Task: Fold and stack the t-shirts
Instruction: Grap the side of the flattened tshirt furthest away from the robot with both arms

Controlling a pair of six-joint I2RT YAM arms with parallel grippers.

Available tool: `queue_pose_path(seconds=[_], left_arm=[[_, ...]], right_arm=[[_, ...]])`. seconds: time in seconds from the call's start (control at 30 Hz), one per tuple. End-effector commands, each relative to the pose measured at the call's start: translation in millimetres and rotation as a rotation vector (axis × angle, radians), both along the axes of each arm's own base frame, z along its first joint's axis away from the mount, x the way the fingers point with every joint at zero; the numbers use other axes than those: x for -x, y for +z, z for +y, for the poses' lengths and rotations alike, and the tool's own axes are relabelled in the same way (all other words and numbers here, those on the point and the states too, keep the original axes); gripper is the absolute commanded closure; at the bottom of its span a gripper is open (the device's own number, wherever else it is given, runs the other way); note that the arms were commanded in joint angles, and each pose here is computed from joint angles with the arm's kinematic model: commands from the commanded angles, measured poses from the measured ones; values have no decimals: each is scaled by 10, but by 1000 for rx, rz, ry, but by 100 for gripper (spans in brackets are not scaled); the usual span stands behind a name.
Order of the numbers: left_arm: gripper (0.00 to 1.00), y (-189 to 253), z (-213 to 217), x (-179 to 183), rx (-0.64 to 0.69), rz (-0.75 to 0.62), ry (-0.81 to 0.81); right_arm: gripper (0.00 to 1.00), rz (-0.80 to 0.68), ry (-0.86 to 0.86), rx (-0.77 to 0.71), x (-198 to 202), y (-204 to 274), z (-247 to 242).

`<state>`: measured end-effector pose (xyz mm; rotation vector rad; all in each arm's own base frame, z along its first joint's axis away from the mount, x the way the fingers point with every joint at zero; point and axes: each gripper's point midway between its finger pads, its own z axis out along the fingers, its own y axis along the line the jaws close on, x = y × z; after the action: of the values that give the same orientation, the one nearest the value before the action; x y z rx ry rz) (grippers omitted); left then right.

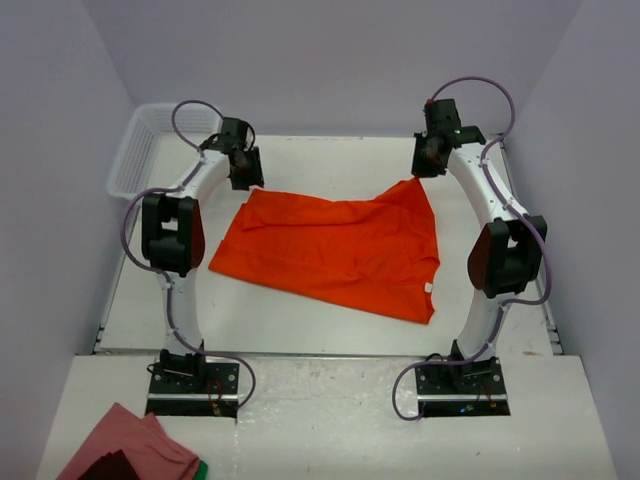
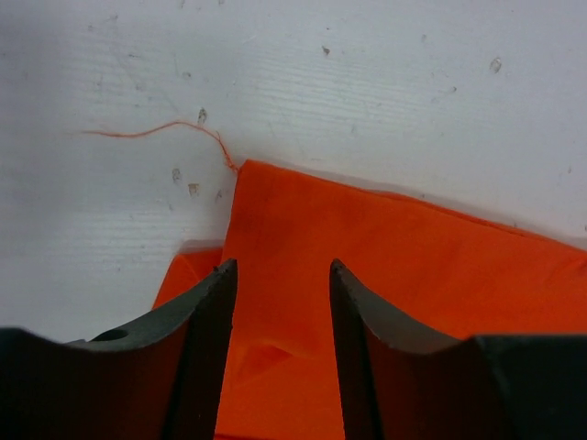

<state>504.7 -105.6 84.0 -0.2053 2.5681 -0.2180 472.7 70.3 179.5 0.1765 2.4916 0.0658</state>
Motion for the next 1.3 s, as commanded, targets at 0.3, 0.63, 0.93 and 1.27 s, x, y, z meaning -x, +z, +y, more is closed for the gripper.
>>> queue_pose_path(seconds=[0.3, 0.63, 0.93, 1.27], left_arm=[[55, -195, 89, -515, 46, -32, 37], [57, -334, 83, -644, 59, -16, 44], [60, -516, 116, -500, 37, 21, 51], [63, -637, 144, -293, 22, 48, 61]], right_arm=[[100, -77, 31, -44, -3, 255, 79], [100, -76, 33, -38, 5, 261, 71], [100, -83, 43, -63, 5, 313, 117], [100, -77, 47, -83, -1, 263, 155]])
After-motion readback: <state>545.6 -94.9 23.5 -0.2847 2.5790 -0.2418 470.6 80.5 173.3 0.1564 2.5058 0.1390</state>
